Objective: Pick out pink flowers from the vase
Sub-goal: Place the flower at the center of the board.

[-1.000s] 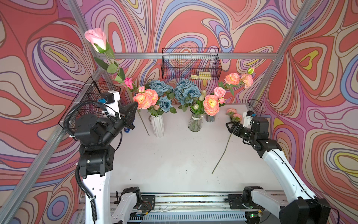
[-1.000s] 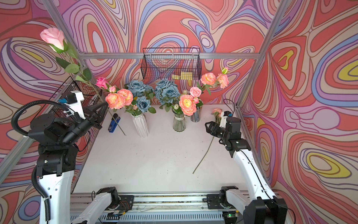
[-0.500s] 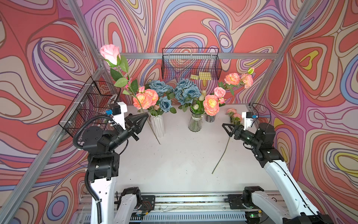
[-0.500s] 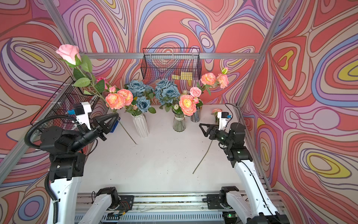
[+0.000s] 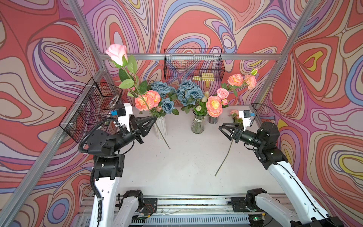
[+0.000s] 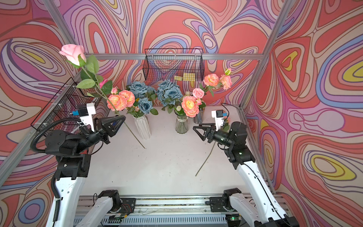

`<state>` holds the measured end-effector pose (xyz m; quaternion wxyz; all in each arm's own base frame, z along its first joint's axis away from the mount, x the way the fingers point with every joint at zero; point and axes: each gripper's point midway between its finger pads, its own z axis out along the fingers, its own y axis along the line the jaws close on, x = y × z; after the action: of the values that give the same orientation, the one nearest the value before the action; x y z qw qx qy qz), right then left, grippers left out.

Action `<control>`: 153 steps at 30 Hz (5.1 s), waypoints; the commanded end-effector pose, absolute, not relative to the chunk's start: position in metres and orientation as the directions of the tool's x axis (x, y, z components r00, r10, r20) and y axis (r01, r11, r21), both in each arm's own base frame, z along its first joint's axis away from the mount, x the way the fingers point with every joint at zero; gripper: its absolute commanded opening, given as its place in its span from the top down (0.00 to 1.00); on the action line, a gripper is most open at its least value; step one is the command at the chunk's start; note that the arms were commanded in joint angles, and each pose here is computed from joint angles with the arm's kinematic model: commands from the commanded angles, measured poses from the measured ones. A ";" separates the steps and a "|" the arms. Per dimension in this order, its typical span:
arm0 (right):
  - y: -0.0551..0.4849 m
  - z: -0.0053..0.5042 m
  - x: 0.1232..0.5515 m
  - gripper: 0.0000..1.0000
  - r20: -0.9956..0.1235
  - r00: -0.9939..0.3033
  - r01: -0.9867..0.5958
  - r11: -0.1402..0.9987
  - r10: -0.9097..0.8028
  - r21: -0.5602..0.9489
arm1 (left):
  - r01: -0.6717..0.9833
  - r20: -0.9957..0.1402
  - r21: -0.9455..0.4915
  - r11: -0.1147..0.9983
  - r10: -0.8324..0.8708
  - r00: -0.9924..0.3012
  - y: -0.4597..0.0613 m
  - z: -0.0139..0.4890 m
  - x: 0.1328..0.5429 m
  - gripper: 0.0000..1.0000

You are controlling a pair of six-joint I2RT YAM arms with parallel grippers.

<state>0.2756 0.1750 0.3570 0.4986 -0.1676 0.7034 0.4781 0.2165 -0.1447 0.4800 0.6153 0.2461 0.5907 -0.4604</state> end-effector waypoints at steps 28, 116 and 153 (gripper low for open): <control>0.239 0.435 0.243 0.41 -0.913 -0.360 -0.882 0.249 0.193 0.401 | 0.956 -0.985 -0.169 0.241 -0.071 -0.157 -0.266 0.425 0.221 1.00; 0.089 0.428 0.301 1.00 -0.985 -0.170 -0.046 0.999 0.010 0.018 | 0.263 -0.973 -0.054 0.963 0.008 -0.229 -0.158 0.291 0.301 0.00; -0.019 0.344 0.333 1.00 -0.843 -0.408 0.243 0.931 0.352 0.271 | 0.141 -0.962 -0.214 0.967 -0.234 0.142 -0.062 0.316 0.329 0.04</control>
<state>0.3254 -0.0265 0.3535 0.5257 0.1750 0.8325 -0.0064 0.3308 -0.0579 0.3026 0.7223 -0.0458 0.6849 -0.0847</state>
